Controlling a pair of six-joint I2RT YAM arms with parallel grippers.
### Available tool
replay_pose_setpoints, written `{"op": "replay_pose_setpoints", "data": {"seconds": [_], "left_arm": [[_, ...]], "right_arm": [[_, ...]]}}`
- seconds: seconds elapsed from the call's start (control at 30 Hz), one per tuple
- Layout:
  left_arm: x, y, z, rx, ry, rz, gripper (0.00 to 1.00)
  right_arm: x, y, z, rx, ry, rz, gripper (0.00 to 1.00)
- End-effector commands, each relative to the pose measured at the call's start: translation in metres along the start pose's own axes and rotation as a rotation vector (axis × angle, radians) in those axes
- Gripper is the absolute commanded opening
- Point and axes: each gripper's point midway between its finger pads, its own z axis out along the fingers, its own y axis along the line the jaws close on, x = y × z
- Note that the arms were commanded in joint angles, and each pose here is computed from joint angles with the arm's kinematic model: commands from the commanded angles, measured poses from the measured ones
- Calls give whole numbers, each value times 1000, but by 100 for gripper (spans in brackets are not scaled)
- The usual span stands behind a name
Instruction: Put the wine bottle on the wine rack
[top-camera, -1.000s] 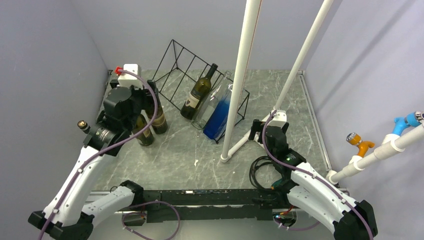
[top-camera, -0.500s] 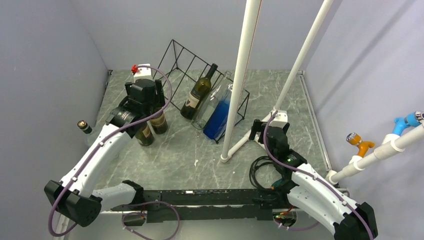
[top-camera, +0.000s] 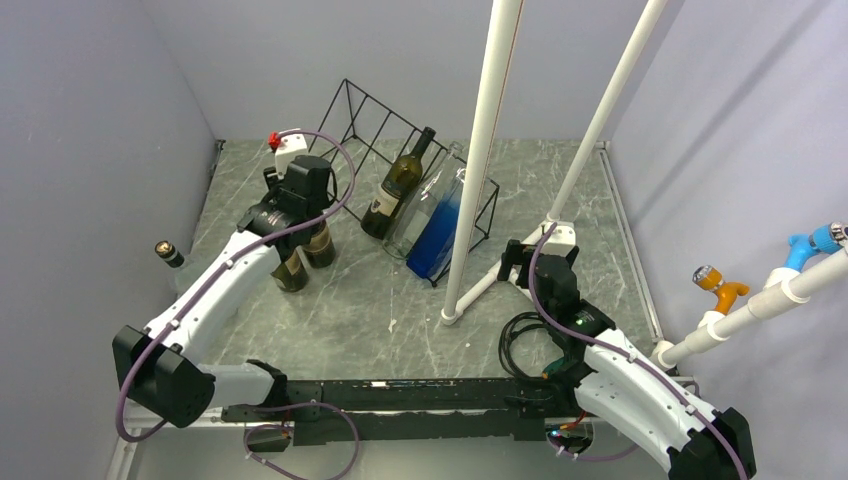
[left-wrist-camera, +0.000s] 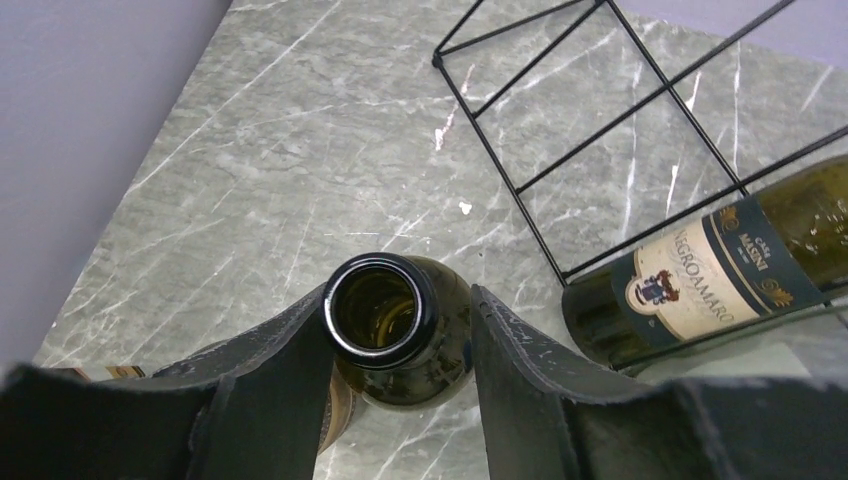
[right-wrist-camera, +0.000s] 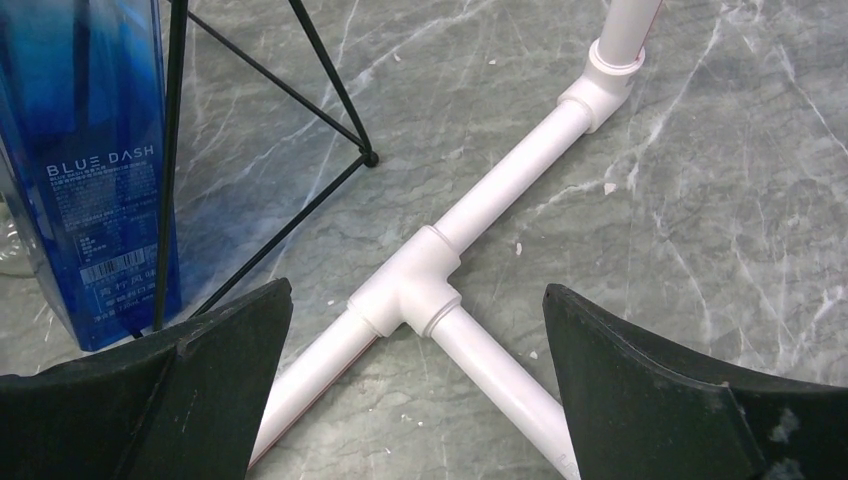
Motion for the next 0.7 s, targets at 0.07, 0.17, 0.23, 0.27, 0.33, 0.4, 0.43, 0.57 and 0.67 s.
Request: {"op": "replay_pose_setpoints", "data": {"seconds": [0.07,0.17,0.23,0.27,0.33,0.4,0.43,0.57,0.67], "left_arm": [[-10,13,2,-120,-76,-85,52],[-8,14,4,-144,-94,-96,50],[-7,12,5,-144,-99,-97,48],[-6,11,6,-149,-102,-95,47],[-5,11,6,-175,-109,-88,45],[-4,12,5,-206,-114,-89,44],[-4,11,6,-213,-114,-89,43],[-3,4,9,-199,-110,-90,39],[-5,2,9,-198,-107,-81,30]], "right_arm": [[-9,5,1,-20,-37,29,100],[-9,5,1,-21,-37,29,100],[-9,5,1,-23,-35,28,100],[-8,5,1,-21,-34,27,100],[-9,5,1,-19,-35,29,100],[-8,5,1,-18,-32,27,100],[-8,5,1,-19,-32,27,100],[-8,4,1,-16,-32,28,100],[-8,4,0,-18,-31,30,100]]}}
